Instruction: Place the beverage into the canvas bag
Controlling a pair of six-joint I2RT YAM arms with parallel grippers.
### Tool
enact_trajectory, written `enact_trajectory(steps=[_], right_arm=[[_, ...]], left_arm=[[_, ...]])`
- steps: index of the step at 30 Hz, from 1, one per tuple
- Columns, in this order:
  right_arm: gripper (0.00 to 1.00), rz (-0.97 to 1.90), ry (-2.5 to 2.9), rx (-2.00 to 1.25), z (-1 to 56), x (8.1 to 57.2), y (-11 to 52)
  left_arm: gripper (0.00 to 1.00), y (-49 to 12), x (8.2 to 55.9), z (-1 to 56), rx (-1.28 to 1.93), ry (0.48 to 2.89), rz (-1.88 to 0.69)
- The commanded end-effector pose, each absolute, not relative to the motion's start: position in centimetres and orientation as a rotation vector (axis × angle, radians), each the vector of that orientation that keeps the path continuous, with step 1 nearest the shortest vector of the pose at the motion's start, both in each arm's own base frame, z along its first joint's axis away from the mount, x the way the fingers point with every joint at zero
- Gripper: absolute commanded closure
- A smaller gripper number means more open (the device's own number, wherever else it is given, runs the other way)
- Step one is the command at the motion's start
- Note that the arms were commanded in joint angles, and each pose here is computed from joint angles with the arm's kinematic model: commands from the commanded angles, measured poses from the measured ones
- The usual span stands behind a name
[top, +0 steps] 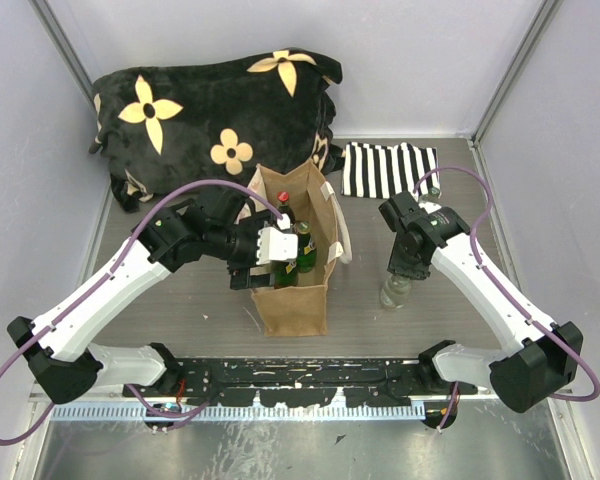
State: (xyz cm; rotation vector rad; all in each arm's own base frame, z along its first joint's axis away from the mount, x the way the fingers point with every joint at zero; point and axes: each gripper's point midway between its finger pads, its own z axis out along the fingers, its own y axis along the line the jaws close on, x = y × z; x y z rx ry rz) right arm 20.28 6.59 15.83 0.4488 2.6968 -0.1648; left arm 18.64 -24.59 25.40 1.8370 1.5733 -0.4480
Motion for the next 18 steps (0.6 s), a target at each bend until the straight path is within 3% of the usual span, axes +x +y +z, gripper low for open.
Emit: enact_trajectory(steps=[1, 11, 18], right_arm=[[0.99, -0.125, 2.598, 0.45, 18.8, 22.4, 6.7], [0.99, -0.064, 2.489, 0.415, 25.4, 25.3, 7.6], [0.99, -0.022, 2.416, 0.367, 29.5, 27.7, 8.5]], left_arm=[[0.02, -24.6, 18.8, 25.7, 1.835, 1.539, -0.421], [0.02, -24.7, 19.5, 25.9, 1.809, 1.535, -0.393], [0.02, -25.0, 23.0, 27.9, 1.593, 1.599, -0.283]])
